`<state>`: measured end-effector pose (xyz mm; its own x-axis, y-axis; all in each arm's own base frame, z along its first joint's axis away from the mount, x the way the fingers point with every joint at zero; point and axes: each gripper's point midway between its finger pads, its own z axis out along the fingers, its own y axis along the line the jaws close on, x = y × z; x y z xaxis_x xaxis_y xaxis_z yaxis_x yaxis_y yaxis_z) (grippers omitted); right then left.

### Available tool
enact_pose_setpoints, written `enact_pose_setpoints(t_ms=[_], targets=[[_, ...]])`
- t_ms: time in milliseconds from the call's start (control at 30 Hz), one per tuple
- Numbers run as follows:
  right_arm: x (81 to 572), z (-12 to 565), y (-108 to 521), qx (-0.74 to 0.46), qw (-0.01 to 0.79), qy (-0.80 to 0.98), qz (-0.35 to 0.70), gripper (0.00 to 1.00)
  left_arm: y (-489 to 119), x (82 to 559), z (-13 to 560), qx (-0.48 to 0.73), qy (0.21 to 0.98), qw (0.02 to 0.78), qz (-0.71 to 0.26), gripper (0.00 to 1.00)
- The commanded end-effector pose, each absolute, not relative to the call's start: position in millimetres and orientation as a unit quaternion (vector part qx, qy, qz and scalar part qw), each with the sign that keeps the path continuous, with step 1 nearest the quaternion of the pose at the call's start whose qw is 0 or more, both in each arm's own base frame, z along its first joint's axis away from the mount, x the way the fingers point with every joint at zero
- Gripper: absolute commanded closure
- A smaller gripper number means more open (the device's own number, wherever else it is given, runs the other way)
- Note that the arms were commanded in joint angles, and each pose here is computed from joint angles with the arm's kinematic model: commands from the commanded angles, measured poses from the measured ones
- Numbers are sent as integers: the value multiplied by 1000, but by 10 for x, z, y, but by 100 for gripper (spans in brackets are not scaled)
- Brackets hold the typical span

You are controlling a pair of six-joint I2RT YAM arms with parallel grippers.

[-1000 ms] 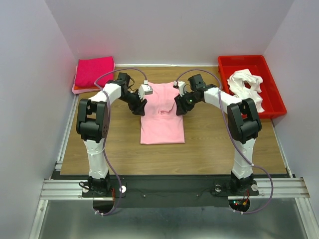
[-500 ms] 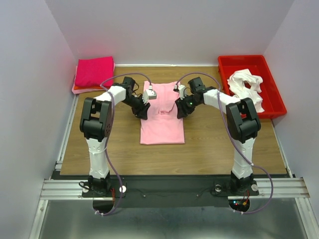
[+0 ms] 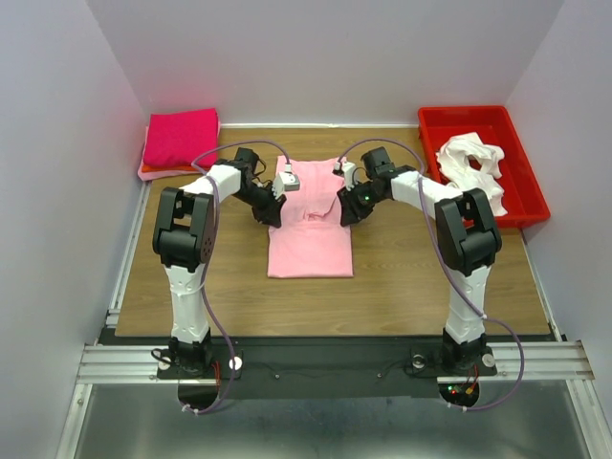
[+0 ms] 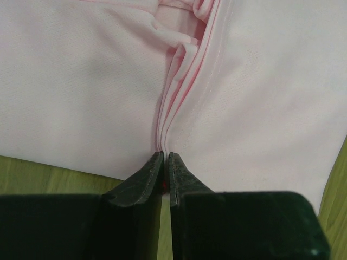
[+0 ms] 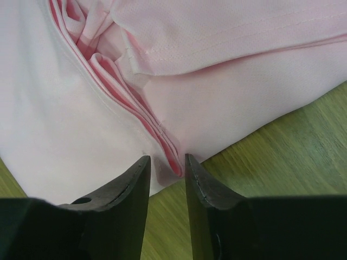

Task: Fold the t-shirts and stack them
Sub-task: Fold the tshirt

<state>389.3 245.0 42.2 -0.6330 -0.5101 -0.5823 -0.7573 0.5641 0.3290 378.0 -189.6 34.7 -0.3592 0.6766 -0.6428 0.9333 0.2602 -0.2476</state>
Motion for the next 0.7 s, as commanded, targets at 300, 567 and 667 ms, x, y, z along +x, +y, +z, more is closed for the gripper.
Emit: enact_pose_setpoints(t_ms=[300, 567, 667], targets=[[3883, 774, 2520, -380, 250, 838, 303, 89, -1956, 3678, 750, 546, 740, 234, -315, 88], [3868, 801, 2515, -381, 250, 836, 305, 99, -1947, 3654, 768, 550, 738, 233, -313, 97], [3860, 797, 2516, -380, 248, 837, 304, 94, -1947, 3655, 759, 550, 740, 231, -312, 98]])
